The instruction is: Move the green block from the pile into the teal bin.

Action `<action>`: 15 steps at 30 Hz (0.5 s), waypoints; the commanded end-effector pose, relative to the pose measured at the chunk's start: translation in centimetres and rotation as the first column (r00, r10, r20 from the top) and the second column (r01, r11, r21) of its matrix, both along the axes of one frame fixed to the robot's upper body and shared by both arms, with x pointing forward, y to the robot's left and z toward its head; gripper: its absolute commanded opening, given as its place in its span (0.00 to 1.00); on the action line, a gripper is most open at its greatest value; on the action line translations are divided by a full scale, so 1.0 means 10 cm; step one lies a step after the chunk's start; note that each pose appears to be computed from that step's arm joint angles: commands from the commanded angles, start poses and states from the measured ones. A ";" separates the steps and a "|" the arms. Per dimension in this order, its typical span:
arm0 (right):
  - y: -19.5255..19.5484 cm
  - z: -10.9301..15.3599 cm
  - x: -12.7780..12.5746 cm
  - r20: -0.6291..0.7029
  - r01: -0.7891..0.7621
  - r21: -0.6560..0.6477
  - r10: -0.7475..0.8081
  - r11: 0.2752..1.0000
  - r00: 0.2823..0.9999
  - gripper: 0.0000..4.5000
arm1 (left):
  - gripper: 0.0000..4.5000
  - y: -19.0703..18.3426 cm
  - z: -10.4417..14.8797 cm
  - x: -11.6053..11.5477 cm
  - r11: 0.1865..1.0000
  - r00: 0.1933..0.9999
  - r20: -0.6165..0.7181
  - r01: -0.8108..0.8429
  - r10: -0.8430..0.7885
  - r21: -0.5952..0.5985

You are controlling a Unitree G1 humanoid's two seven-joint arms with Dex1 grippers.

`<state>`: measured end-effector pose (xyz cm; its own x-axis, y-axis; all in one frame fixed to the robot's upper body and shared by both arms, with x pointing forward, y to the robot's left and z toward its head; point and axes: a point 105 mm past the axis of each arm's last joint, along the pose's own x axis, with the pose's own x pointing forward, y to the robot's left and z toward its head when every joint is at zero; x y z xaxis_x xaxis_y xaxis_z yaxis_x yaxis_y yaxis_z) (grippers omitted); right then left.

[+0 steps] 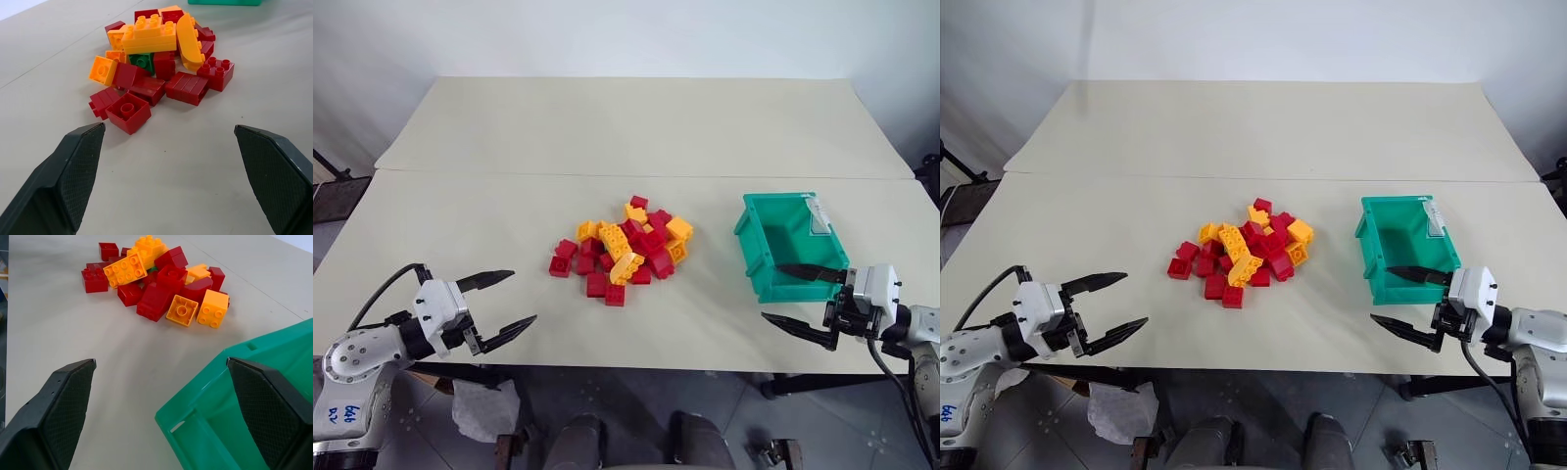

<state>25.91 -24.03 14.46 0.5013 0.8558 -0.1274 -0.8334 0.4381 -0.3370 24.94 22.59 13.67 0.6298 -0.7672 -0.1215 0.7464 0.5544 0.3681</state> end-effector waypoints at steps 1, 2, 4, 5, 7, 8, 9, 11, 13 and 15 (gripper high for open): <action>0.09 0.14 0.00 0.035 -0.002 0.064 0.000 0.998 0.999 0.99 | 1.00 -0.03 0.13 -0.05 0.996 0.999 -0.026 0.026 -0.028 -0.083; 0.12 0.17 0.01 0.029 -0.002 0.088 -0.001 0.996 1.000 0.99 | 1.00 -0.04 0.14 -0.06 0.993 0.998 -0.050 0.036 -0.042 -0.112; 0.27 0.27 0.04 0.025 -0.033 0.122 0.030 0.992 0.999 0.99 | 1.00 -0.05 0.18 -0.07 0.989 0.998 -0.039 0.052 -0.057 -0.139; 0.34 0.31 0.04 0.033 -0.056 0.134 0.052 0.989 0.998 0.99 | 1.00 -0.07 0.20 -0.09 0.986 0.997 -0.029 0.067 -0.073 -0.154; 0.56 0.42 0.04 0.023 -0.122 0.166 0.120 0.979 0.993 0.96 | 1.00 -0.07 0.22 -0.08 0.980 0.998 -0.027 0.055 -0.062 -0.190; 0.68 0.44 0.03 0.016 -0.166 0.160 0.166 0.973 0.986 0.91 | 1.00 -0.06 0.22 -0.09 0.976 0.998 -0.026 0.047 -0.054 -0.213; 0.80 0.45 0.06 0.005 -0.180 0.152 0.181 0.972 0.983 0.88 | 1.00 -0.02 0.21 -0.08 0.974 0.999 -0.030 0.019 -0.026 -0.227; 0.97 0.46 0.11 -0.017 -0.204 0.133 0.208 0.970 0.978 0.73 | 1.00 0.06 0.14 -0.11 0.975 0.999 -0.041 -0.023 0.014 -0.220; 1.11 0.47 0.18 -0.024 -0.210 0.114 0.214 0.971 0.977 0.58 | 1.00 0.17 0.07 -0.15 0.974 0.996 -0.055 -0.075 0.065 -0.213; 1.24 0.45 0.22 -0.033 -0.237 0.090 0.241 0.967 0.970 0.44 | 1.00 0.26 0.03 -0.20 0.968 0.992 -0.068 -0.117 0.105 -0.220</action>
